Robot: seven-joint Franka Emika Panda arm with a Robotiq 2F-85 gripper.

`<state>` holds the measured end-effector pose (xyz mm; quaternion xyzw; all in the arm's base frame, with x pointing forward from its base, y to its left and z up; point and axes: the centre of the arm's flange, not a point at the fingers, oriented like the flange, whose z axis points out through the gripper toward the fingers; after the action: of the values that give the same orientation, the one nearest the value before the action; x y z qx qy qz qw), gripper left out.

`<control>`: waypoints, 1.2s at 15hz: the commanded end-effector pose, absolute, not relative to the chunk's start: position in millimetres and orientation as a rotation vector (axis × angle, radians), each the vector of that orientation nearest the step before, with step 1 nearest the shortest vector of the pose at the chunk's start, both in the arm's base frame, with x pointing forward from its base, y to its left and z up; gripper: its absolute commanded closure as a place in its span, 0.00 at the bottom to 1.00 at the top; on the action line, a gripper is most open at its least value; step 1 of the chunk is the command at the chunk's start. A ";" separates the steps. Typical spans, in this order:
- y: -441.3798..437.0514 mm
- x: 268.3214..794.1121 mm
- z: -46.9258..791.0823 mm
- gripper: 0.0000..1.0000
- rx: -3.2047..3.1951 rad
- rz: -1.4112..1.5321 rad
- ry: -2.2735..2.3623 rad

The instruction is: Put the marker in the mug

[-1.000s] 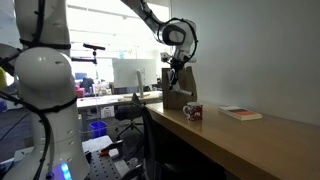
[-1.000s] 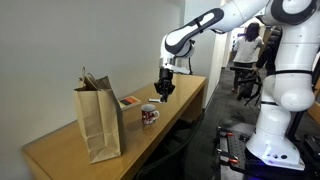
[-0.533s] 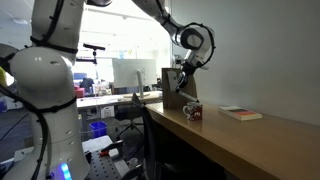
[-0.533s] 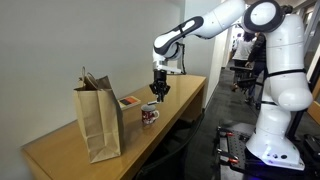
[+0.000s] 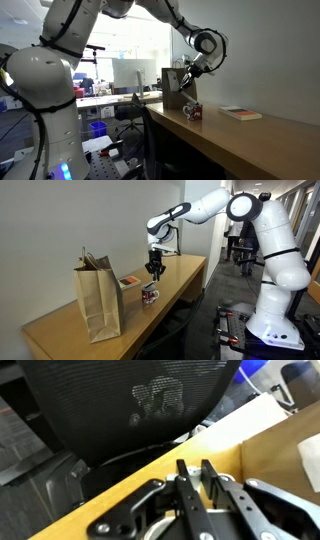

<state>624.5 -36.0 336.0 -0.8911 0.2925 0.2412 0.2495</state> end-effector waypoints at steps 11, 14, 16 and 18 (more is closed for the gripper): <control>-62.7 668.3 312.9 0.34 -2.332 0.729 0.889; -50.0 662.9 336.0 0.11 -2.477 0.541 0.924; -40.7 658.2 350.4 0.00 -2.568 0.425 0.925; -34.3 651.5 359.6 0.00 -2.663 0.307 0.910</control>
<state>680.0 -44.1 352.8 -0.9149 0.3099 0.1595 0.2037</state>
